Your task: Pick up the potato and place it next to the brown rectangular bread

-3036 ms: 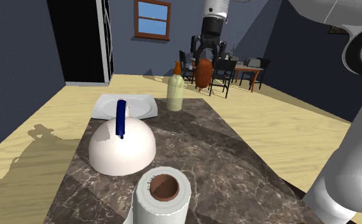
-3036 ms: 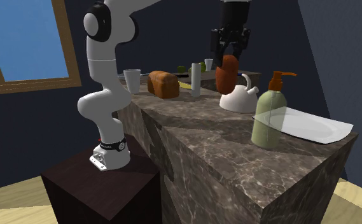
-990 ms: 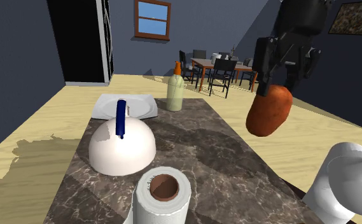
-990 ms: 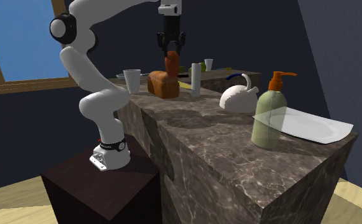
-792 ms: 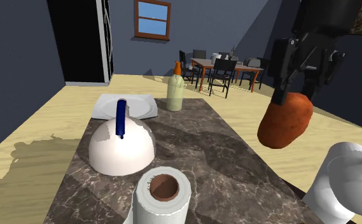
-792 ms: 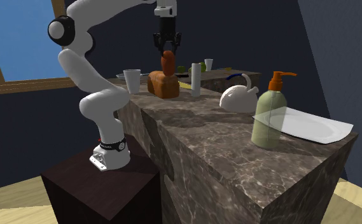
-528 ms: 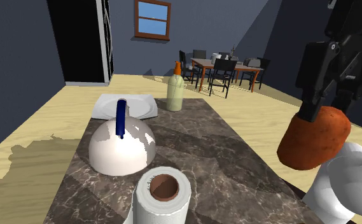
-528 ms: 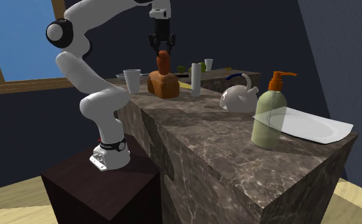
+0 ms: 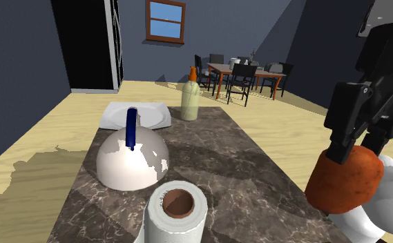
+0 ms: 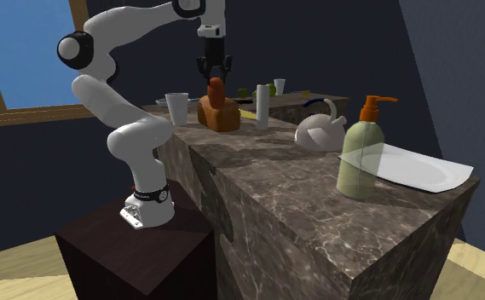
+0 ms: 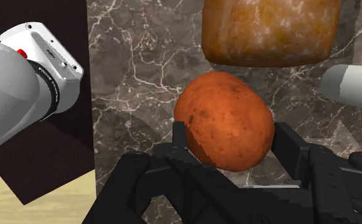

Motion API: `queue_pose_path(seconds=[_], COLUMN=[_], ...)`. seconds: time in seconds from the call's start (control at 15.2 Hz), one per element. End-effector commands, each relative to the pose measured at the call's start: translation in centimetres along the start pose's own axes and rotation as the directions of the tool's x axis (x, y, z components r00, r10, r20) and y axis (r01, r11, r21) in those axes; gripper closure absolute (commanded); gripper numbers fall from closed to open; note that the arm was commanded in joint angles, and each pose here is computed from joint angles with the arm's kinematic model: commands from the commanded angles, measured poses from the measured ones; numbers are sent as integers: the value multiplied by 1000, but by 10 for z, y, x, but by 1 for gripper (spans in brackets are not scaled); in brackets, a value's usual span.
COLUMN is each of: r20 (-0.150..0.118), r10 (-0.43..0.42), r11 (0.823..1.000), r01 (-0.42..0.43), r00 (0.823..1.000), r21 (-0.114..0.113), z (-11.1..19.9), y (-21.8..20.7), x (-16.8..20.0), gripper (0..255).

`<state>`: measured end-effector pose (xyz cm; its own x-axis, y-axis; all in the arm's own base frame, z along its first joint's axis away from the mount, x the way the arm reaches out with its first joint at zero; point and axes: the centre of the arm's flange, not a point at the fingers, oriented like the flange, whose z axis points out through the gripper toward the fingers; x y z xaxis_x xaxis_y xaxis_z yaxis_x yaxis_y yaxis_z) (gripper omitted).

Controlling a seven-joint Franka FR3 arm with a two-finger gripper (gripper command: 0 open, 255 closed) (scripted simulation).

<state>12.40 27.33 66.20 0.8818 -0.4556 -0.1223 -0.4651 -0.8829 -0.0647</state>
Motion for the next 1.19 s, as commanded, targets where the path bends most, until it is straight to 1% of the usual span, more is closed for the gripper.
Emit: queue_pose_path(seconds=[0.0,1.12], r20=[0,0], r10=[0,0], r11=[1000,1000], r01=[0,0], r00=[1000,1000], r21=[0,0], z=[10,99], y=[0,6], x=[1,12], gripper=[255,255])
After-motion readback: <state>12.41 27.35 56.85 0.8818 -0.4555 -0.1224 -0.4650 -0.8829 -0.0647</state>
